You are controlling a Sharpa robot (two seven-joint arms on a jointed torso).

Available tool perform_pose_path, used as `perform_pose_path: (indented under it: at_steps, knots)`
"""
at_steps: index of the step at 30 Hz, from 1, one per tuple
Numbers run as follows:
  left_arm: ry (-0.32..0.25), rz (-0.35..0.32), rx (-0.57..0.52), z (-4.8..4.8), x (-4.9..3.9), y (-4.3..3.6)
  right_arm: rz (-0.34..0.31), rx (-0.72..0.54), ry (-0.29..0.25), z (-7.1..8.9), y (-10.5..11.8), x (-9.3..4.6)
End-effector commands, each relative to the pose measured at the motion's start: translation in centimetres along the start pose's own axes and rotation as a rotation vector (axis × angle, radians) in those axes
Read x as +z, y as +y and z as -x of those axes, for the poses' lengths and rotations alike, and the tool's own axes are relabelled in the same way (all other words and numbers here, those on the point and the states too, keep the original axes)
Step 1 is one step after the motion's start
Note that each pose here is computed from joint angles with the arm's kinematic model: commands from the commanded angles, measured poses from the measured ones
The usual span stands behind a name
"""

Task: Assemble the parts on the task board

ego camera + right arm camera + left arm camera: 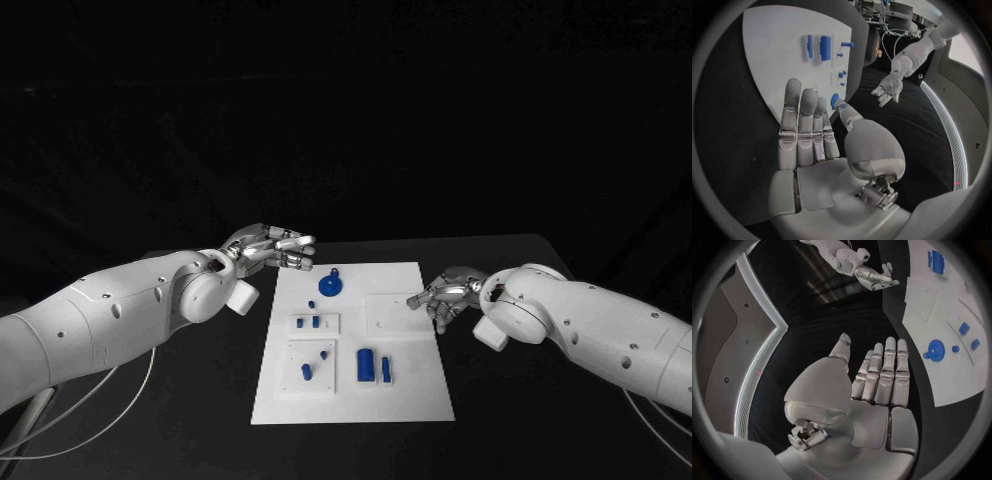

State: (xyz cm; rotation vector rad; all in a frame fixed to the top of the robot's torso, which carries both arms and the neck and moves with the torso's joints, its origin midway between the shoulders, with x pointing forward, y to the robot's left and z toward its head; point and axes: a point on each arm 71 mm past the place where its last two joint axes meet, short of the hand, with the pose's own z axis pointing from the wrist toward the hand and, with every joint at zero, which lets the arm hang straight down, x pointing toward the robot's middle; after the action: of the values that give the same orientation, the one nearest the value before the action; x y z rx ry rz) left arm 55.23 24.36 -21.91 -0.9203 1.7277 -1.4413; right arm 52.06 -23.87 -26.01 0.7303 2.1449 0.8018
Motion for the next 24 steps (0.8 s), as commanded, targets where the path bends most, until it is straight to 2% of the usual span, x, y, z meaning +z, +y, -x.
perform_pose_path:
  at_steps: [1, 4, 8, 11, 15, 17, 18, 21, 24]
  knots:
    - [-0.093, -0.029, -0.040, 1.15, 0.12, -0.19, 0.197, 0.198, -0.029, 1.6, 1.1, 0.5]
    - [-0.139, -0.034, -0.054, 1.87, 0.14, -0.18, 0.244, 0.266, -0.064, 2.5, 1.2, 0.8]
    - [-0.240, -0.047, -0.084, 3.33, 0.20, -0.18, 0.353, 0.399, -0.158, 4.1, 1.6, 1.4]
    - [-0.292, -0.053, -0.093, 4.06, 0.25, -0.15, 0.406, 0.458, -0.211, 4.9, 2.0, 1.5]
    - [-0.333, -0.060, -0.094, 4.79, 0.24, -0.12, 0.448, 0.509, -0.266, 5.6, 2.2, 1.7]
    - [-0.339, -0.063, -0.091, 4.91, 0.27, -0.13, 0.455, 0.519, -0.281, 5.8, 2.2, 1.7]
    - [-0.280, -0.029, -0.067, 4.54, 0.30, 0.12, 0.369, 0.446, -0.213, 5.2, 1.9, 2.0]
    - [-0.283, -0.031, -0.068, 4.37, 0.28, 0.17, 0.374, 0.448, -0.217, 5.1, 2.0, 1.9]
    - [-0.293, -0.037, -0.072, 3.73, 0.20, 0.35, 0.390, 0.458, -0.232, 4.7, 2.3, 1.7]
